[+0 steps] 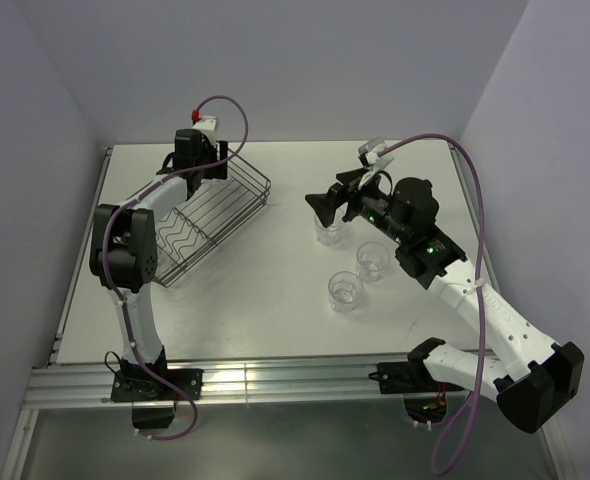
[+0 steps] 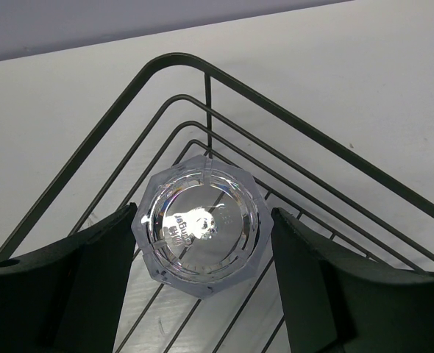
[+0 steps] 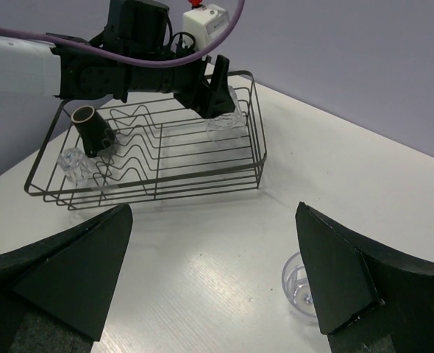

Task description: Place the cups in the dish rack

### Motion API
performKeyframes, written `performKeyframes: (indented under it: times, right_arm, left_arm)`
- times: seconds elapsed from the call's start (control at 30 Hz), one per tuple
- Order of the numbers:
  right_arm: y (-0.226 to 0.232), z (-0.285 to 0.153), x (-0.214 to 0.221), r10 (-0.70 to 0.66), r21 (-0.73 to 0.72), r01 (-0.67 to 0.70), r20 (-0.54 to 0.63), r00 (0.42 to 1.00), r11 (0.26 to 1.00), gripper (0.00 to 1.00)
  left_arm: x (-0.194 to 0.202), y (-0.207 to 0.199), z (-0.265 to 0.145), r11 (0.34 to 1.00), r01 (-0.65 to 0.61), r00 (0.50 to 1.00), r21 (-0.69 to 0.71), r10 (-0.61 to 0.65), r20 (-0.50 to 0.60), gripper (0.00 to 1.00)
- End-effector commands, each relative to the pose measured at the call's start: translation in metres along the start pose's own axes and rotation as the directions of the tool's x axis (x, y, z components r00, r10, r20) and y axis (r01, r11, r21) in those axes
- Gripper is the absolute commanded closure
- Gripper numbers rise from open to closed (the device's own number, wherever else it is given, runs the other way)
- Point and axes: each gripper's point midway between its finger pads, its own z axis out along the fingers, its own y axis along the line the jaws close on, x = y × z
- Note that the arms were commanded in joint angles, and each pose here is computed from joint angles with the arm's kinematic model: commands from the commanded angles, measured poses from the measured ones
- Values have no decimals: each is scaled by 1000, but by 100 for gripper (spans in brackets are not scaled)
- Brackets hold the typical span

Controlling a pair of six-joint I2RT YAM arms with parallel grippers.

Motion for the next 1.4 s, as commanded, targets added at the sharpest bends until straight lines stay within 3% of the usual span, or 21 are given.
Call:
performKeyframes:
  times: [0.0,0.07,0.27,0.4,0.43,0.47,0.63,0.77,1.0,1.1,1.37]
  right_arm:
    - [0,0,-20,-16,-6,16,60,998,1000,0]
    - [0,0,-20,-19,-8,19,60,998,1000,0]
    - [-1,0,-21,-22,-2,22,67,998,1000,0]
    - [0,1,-22,-23,-7,23,72,997,1000,0]
    - [1,1,-21,-23,-11,23,70,997,1000,0]
    - [1,0,-22,-25,-13,26,75,997,1000,0]
    - [0,0,-24,-27,-10,28,76,997,1000,0]
    - [-2,-2,-28,-42,6,42,84,996,999,0]
    - [-15,-3,-20,-125,51,125,8,992,991,0]
    - [-23,-4,-10,-164,66,167,-51,985,984,0]
    - [-44,3,12,-175,93,205,-261,949,974,0]
  left_arm:
    - [-28,0,-1,1000,12,997,-18,-10,77,48]
    - [-26,1,0,1000,14,997,-20,-13,74,44]
    - [-24,-2,0,1000,10,998,-13,-10,60,22]
    - [-27,-4,-4,1000,14,998,-2,-14,67,16]
    - [-27,-5,-5,1000,15,998,-2,-15,69,12]
    - [-25,-6,-6,1000,14,998,6,-15,64,1]
    - [-36,-8,-12,1000,8,996,2,-9,87,1]
    - [-68,-6,-30,1000,-2,990,-3,2,141,1]
    - [-150,-6,-105,997,-75,958,-4,73,277,1]
    - [-166,-9,-132,996,-87,949,16,78,305,1]
    - [-155,-40,-204,976,-114,934,186,41,356,1]
